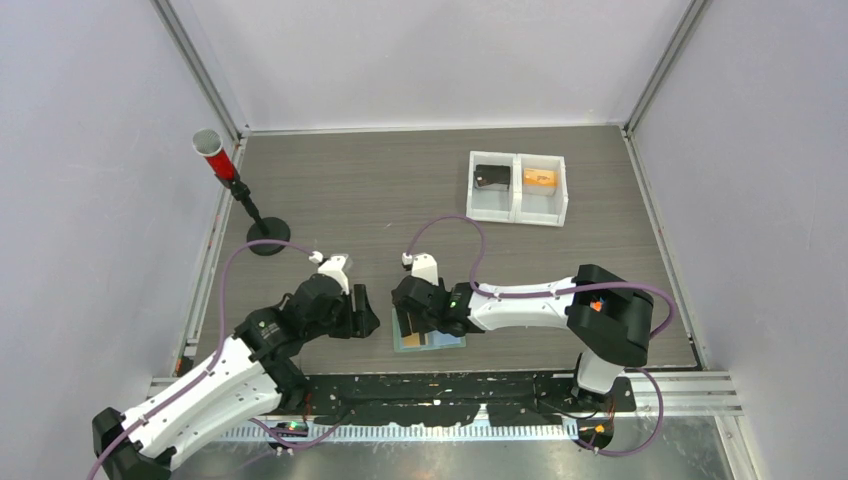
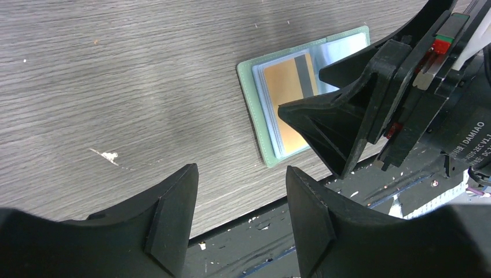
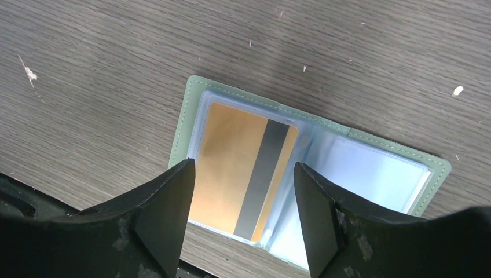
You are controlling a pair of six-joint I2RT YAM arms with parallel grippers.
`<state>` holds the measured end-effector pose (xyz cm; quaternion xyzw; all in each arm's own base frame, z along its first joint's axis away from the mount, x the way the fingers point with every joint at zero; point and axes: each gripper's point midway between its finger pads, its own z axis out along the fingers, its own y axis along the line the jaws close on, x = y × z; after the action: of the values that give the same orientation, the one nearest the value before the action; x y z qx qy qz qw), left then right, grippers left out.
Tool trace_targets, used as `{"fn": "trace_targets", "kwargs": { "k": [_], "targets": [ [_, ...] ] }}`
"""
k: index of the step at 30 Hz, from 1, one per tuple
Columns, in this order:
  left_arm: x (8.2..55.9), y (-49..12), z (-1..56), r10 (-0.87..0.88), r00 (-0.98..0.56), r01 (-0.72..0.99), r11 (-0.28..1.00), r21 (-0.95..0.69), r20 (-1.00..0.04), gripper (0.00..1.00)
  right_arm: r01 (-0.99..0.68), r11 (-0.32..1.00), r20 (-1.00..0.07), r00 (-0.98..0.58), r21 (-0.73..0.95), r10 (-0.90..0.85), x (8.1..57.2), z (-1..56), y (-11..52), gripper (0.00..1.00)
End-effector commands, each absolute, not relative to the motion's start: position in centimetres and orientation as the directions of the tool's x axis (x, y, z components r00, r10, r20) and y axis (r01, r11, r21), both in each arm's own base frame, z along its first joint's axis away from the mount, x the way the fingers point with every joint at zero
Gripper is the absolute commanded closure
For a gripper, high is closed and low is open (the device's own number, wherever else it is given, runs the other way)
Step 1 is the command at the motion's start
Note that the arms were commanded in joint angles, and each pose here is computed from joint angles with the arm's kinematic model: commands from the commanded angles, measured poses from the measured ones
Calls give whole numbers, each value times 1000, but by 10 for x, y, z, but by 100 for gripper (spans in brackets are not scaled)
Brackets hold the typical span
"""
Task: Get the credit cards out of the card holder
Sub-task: Remove the credit card from the card holder.
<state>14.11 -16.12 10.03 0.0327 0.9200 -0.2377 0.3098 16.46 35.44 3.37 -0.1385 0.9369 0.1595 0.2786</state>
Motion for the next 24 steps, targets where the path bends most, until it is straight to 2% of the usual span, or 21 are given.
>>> {"fn": "trace_targets", "kwargs": {
  "k": [1, 18, 24],
  "targets": [
    [149, -161, 121, -109, -767, 226, 877, -425, -632, 40, -332, 913, -598, -790, 237, -132, 170, 57, 363, 29],
    [144, -155, 122, -117, -752, 236, 871, -431, -648, 39, -287, 946, -550, -820, 152, -160, 167, 25, 364, 29],
    [143, -156, 119, -121, -754, 235, 868, -437, -646, 40, -302, 938, -557, -815, 172, -161, 167, 26, 369, 39]
  ]
}}
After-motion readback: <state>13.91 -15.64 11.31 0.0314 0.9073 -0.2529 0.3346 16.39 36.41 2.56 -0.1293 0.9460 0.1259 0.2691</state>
